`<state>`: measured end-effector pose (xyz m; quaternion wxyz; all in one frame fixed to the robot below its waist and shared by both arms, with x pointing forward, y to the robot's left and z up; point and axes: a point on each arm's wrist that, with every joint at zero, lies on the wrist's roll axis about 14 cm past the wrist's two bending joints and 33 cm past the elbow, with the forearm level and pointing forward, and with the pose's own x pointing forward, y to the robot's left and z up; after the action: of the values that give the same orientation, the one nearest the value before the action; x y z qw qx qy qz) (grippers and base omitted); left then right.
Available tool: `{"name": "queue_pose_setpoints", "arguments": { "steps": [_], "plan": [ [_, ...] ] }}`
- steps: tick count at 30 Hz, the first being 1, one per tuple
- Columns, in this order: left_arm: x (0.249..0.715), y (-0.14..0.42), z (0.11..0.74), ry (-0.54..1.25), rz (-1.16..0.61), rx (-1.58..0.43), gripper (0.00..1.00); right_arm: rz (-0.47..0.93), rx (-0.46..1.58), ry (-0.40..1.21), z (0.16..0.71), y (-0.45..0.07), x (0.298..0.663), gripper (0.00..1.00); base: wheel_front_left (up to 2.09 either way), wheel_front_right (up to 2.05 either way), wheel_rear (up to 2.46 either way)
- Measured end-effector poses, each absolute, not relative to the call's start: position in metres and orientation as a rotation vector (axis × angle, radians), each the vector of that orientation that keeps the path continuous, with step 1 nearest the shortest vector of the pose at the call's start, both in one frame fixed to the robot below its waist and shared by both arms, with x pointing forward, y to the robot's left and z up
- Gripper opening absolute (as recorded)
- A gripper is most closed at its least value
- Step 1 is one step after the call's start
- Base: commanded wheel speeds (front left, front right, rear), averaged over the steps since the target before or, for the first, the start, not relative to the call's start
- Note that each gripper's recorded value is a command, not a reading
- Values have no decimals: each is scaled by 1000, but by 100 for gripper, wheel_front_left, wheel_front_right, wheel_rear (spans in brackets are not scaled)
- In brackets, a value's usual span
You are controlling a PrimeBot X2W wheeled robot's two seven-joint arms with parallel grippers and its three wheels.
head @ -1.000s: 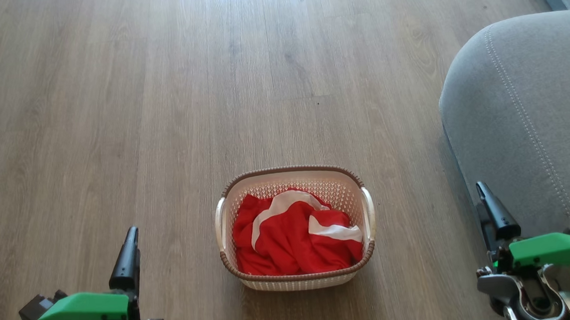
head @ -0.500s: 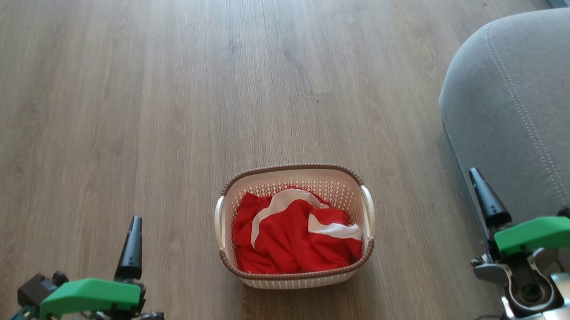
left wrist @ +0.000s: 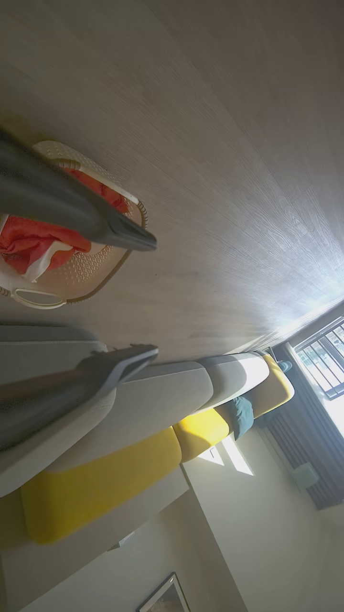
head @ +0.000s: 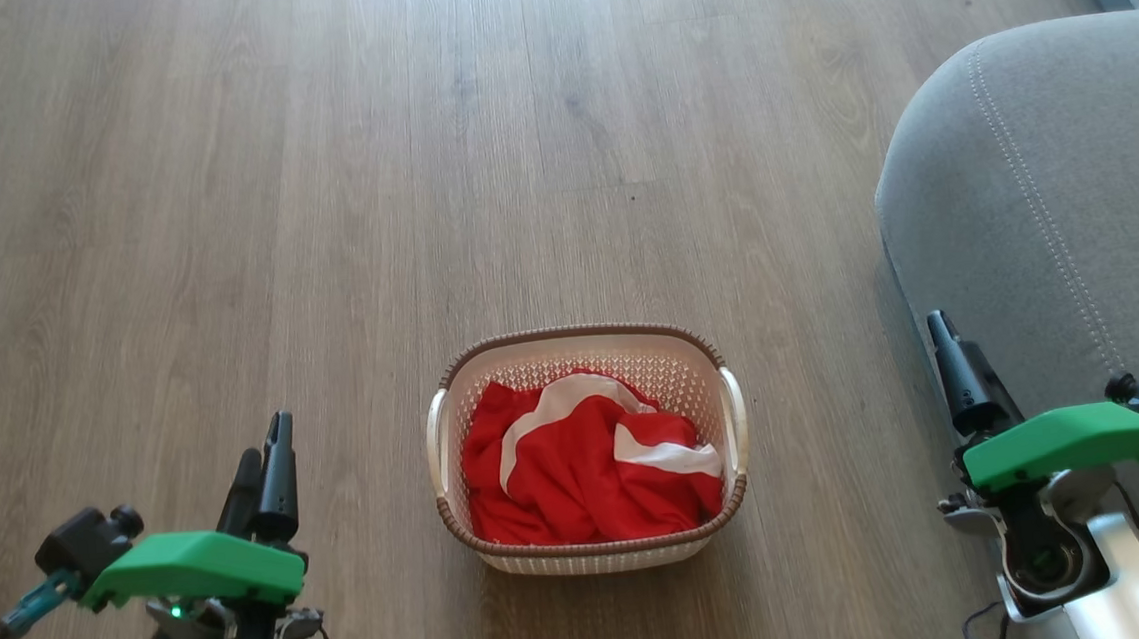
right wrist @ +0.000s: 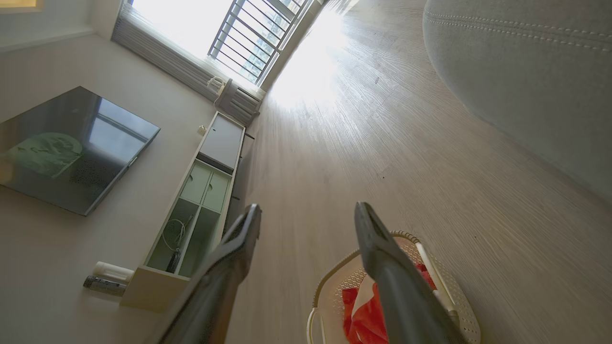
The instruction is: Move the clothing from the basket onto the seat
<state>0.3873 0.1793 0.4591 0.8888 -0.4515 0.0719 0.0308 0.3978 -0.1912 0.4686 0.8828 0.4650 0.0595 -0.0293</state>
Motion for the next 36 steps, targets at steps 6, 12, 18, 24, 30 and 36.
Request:
{"name": "queue_pose_setpoints", "arguments": {
  "steps": [6, 12, 18, 24, 30, 36],
  "plan": [
    [390, 178, 462, 142, 47, -845, 100, -58, 877, 122, 469, -193, 401, 100, 0, 0, 0],
    [396, 176, 469, 123, 23, -749, 100, -50, 797, 132, 466, -191, 403, 100, 0, 0, 0],
    [400, 173, 473, 109, 1, -662, 100, -27, 717, 112, 474, -190, 411, 100, 0, 0, 0],
    [403, 172, 472, 112, -5, -577, 100, -14, 639, 108, 475, -188, 414, 100, 0, 0, 0],
    [404, 173, 473, 104, -10, -500, 100, 1, 565, 111, 474, -186, 416, 100, 0, 0, 0],
    [408, 173, 477, 87, -16, -419, 100, 20, 485, 84, 483, -186, 423, 100, 0, 0, 0]
  ]
}}
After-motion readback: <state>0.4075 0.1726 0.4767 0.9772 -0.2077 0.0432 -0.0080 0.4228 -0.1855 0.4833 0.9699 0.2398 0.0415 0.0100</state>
